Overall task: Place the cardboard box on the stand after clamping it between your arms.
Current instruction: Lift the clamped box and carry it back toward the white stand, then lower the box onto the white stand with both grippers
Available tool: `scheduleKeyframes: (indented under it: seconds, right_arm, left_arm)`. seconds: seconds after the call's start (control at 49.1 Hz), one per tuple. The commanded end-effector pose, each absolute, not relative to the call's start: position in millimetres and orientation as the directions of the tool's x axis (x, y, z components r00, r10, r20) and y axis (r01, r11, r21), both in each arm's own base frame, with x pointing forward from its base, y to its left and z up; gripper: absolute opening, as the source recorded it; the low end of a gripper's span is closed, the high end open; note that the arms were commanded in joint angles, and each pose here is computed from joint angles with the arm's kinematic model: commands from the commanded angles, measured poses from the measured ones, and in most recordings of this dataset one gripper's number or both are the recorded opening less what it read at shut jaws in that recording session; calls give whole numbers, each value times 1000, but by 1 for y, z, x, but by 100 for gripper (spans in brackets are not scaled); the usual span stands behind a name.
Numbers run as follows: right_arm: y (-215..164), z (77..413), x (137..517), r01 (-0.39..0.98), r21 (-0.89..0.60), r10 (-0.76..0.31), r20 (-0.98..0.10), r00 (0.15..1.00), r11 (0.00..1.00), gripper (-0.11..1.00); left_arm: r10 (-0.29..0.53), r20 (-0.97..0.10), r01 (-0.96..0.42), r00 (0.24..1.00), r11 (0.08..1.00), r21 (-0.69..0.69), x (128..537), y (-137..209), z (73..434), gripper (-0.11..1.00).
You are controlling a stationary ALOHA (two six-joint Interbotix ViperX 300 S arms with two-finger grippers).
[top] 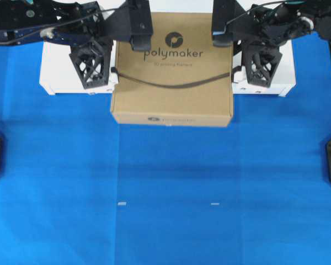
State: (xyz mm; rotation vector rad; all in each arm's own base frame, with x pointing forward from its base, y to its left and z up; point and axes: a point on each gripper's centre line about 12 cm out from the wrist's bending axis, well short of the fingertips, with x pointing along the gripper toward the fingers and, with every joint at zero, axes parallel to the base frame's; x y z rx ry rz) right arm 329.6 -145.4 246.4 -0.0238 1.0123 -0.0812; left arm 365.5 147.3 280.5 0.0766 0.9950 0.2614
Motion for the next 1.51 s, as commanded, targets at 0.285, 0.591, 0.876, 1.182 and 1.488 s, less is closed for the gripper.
scheduleKeyframes:
  seconds: [0.285,0.591,0.876,1.182,1.488]
  right_arm:
    - [-175,339,387,183,9,-146,-564,813,983,98]
    - [-175,323,387,112,27,-73,-604,793,993,98]
    - [-198,313,389,117,5,-89,-619,781,993,98]
    - [-224,312,388,104,21,-69,-613,787,994,98]
    - [-244,293,386,99,21,-63,-641,765,995,98]
  left_arm:
    - [322,-655,-261,684,946,193,400,173,345,85]
    - [375,-635,-286,675,927,244,395,203,354,85]
    - [401,-621,-316,674,916,248,395,219,353,85]
    - [390,-651,-311,651,919,240,398,222,336,85]
    - [408,-658,-347,633,909,230,398,240,318,85]
